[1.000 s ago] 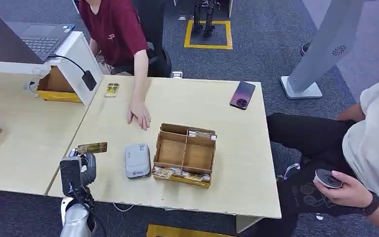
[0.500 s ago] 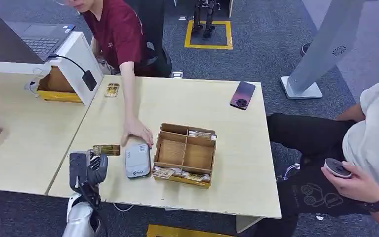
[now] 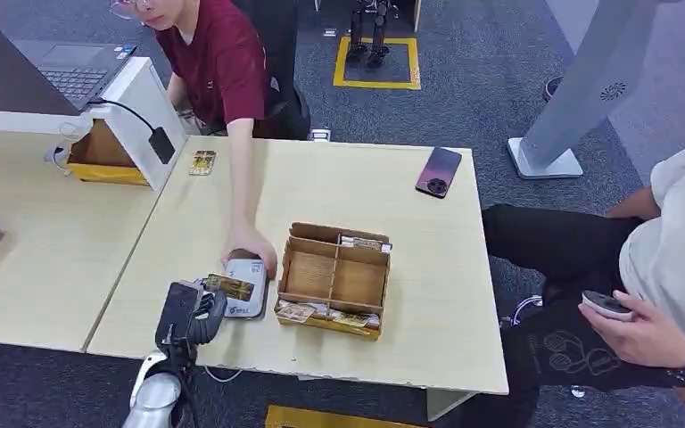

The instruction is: Pass the card to the sensor for recognition and then transmit it.

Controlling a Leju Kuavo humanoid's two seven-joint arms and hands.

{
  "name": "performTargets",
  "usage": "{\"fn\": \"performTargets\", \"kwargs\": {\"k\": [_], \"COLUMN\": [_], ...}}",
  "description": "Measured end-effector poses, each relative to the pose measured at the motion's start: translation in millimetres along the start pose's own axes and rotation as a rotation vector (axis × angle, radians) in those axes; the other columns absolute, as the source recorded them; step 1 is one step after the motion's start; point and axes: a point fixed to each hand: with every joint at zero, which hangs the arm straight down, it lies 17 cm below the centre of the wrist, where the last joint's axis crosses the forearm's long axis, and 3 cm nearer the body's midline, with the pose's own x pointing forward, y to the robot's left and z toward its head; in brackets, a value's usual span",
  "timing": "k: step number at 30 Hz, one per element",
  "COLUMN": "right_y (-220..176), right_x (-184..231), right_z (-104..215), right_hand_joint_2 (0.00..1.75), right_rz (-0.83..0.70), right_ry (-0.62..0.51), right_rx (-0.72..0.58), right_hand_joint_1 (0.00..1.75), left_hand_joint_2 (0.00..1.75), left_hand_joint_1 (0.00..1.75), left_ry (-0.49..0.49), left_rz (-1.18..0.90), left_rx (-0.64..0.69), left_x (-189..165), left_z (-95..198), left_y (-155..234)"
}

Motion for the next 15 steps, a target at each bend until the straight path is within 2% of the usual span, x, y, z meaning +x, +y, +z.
{"fn": "performTargets", "kwargs": {"k": [3,9,15], "right_y": [0,0,0], "right_x": [0,0,0], "right_z": [0,0,0], "right_hand_joint_2": [1.75,1.75,1.75], "right_rz": [-0.002,0.008,0.027], "right_ry": [0.001,-0.001,-0.007], "right_rx": [0.000,0.000,0.000], "right_hand_joint_1": [0.00,0.00,0.00], "left_hand_joint_2": [1.75,1.75,1.75], "left_hand_joint_1": [1.75,1.75,1.75], "left_ry": [-0.006,-0.012,-0.059], "left_rz": [-0.081,-0.218,-0.381], "left_rx": [-0.001,0.079,0.186], "left_x": [-1,0,10], "left_z": [1,-5,-11], "left_y": [0,18,37]}}
